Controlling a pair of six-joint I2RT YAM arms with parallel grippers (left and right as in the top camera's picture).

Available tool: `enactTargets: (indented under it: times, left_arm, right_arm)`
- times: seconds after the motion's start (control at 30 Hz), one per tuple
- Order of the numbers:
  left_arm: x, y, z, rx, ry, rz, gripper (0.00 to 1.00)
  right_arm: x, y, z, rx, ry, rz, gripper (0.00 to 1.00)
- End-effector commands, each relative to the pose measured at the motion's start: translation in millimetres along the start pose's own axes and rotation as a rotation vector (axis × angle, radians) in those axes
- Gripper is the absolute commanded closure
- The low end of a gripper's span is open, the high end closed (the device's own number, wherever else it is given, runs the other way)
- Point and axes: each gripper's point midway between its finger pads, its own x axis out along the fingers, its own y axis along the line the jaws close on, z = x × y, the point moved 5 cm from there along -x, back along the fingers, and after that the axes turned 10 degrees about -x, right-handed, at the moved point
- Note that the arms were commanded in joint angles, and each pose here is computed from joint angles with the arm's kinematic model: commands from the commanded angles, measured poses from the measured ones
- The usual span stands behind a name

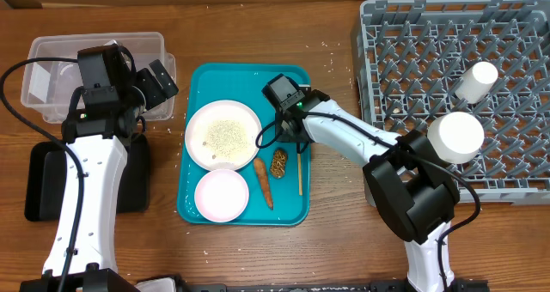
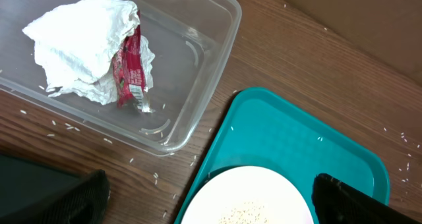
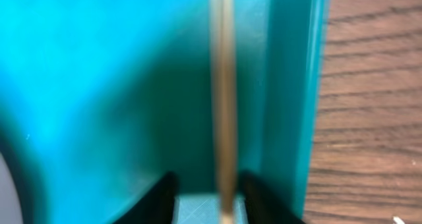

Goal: Sort waste into correct bins and load items into the dishwasher
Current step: 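Carry the wooden stick to the rack and stand it upright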

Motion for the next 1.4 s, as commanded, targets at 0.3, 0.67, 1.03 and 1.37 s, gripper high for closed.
enactTargets:
  times: [0.3,0.67,1.03,1.37]
  left_arm:
    - [-3,-6,4,-0.003,-0.007,-0.020,0.00]
    - [-2,-6,4,-0.003,-0.007,-0.020,0.00]
    - [-2,-6,4,-0.003,-0.007,-0.019,0.00]
    - [-2,-6,4,-0.003,-0.007,-0.019,0.00]
  right_arm:
    - [13,-1,-11,0.028,0.064,0.002,0.96]
    - [-132,-54,77,0.113,-0.212,0.129,0.96]
    - [-190,-212,100,-0.015,-0.383,0.009,0.96]
    - [-141,-222,108,-0.067,-0.312,0.017,0.81]
